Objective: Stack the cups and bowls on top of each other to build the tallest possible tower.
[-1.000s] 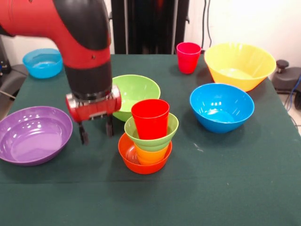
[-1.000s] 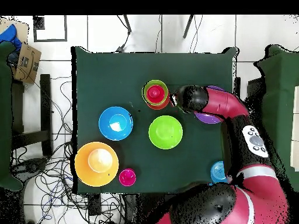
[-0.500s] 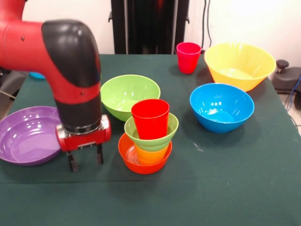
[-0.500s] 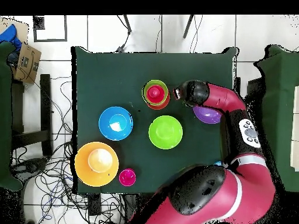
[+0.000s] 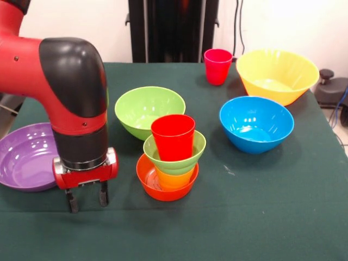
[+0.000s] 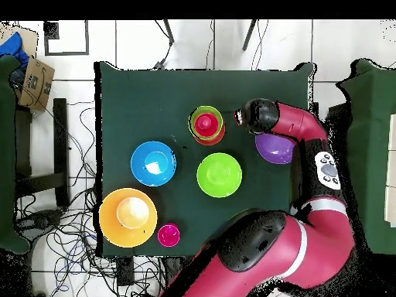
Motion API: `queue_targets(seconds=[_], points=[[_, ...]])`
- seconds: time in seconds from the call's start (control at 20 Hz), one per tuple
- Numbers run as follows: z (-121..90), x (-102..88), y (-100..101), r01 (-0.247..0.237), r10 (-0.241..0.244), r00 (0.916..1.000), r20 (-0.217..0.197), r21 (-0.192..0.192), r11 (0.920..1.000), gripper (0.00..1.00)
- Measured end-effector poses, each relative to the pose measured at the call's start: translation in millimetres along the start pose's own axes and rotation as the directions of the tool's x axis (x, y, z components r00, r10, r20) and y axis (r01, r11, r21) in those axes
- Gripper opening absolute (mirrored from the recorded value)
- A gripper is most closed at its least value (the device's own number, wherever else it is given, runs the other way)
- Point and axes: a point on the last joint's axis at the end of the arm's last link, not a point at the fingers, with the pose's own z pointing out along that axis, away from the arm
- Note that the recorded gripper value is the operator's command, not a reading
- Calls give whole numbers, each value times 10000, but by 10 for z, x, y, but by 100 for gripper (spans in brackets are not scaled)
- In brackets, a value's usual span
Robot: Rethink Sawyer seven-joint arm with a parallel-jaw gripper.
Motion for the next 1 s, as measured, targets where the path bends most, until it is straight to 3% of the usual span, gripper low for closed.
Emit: queue_targets(seconds=[1.0], points=[[-2, -46, -63, -415, 382, 9974, -605, -552, 9976, 100]])
